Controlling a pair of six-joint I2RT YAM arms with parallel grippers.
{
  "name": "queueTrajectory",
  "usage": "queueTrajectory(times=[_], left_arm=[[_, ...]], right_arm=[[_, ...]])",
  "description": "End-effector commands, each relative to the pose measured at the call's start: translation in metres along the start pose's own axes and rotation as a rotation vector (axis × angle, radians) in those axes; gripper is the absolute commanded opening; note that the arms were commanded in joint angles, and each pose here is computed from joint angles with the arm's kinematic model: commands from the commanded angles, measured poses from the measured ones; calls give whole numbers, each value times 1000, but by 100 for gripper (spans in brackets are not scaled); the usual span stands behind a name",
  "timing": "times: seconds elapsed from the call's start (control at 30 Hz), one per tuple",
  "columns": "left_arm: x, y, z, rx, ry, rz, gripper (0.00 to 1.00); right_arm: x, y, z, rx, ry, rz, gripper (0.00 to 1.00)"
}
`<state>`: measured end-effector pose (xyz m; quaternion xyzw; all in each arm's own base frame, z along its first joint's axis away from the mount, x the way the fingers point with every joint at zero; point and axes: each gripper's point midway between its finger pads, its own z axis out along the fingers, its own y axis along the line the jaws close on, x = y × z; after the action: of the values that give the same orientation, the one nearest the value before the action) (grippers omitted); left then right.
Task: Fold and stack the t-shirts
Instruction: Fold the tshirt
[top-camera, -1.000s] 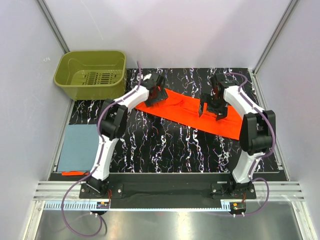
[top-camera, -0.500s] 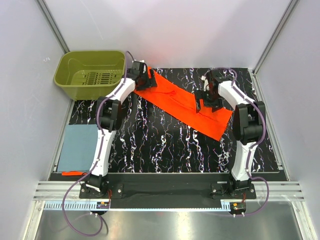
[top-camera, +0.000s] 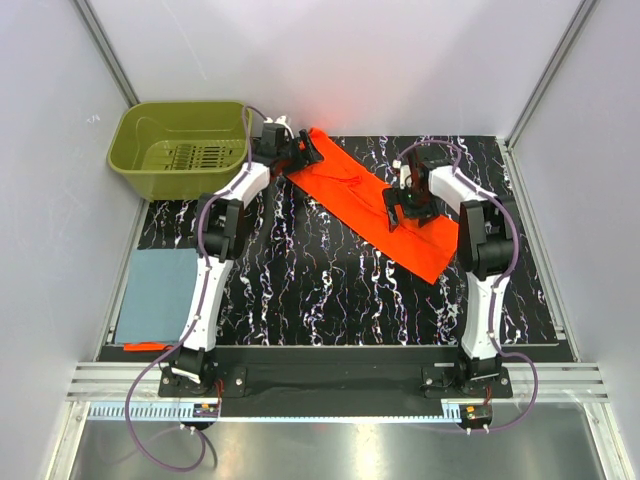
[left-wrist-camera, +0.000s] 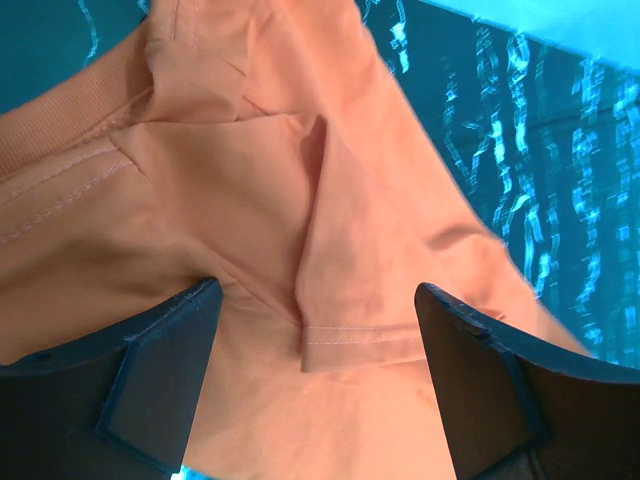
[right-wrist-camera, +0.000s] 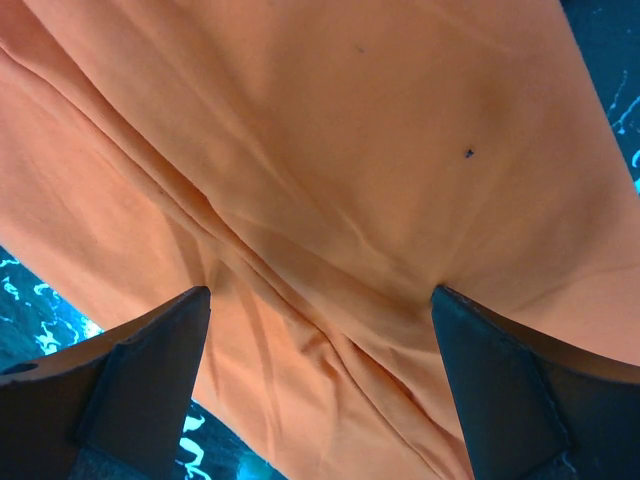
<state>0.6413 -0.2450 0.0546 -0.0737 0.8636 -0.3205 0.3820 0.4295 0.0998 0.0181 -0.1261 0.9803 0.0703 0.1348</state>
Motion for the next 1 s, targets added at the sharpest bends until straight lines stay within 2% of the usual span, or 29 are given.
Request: queueTrajectory(times=[0.0,0.13,0.2,0.27,0.5,0.6,0.63,0.7,0.73,0.8,0.83,0.9,0.93,0.97], left_arm=[[-12,-10,6,90,-44,-51,84],[-12,-7,12,105,-54,-91,84],[-16,-14,13,137,-59,-95,84],[-15,-15,17,161,-60,-96,83],[-19,-39,9,269,-48,-44,86],[-28,-55,-10,288,-33,-26,87],[-42,-74,-27,315,-51,-9,87],[-40,-84,-42,329,-33,-2,87],[-52,-101,-64,340,-43,9,87],[-47,-105,-80,324,-19,19,87],[-62,-126,-109,342,-46,45,87],[-51,-123,-124,322,-23,59,87],[-59,-138,-149,332,-42,81,87],[-47,-130,-153,309,-17,86,87]], right_arm=[[27,3,9,21,66,39,100],[69,6,8,138,143,140,100],[81,13,7,138,158,212,100],[95,28,5,136,176,302,100],[118,98,2,84,223,451,100],[122,125,1,76,222,486,100],[121,132,1,78,222,521,100],[123,153,1,62,223,529,100],[122,162,1,55,221,572,100],[124,184,3,25,223,597,100],[123,194,3,13,228,663,100],[121,215,2,-34,218,702,100],[114,223,0,-52,200,740,100],[107,228,-1,-60,173,743,100]])
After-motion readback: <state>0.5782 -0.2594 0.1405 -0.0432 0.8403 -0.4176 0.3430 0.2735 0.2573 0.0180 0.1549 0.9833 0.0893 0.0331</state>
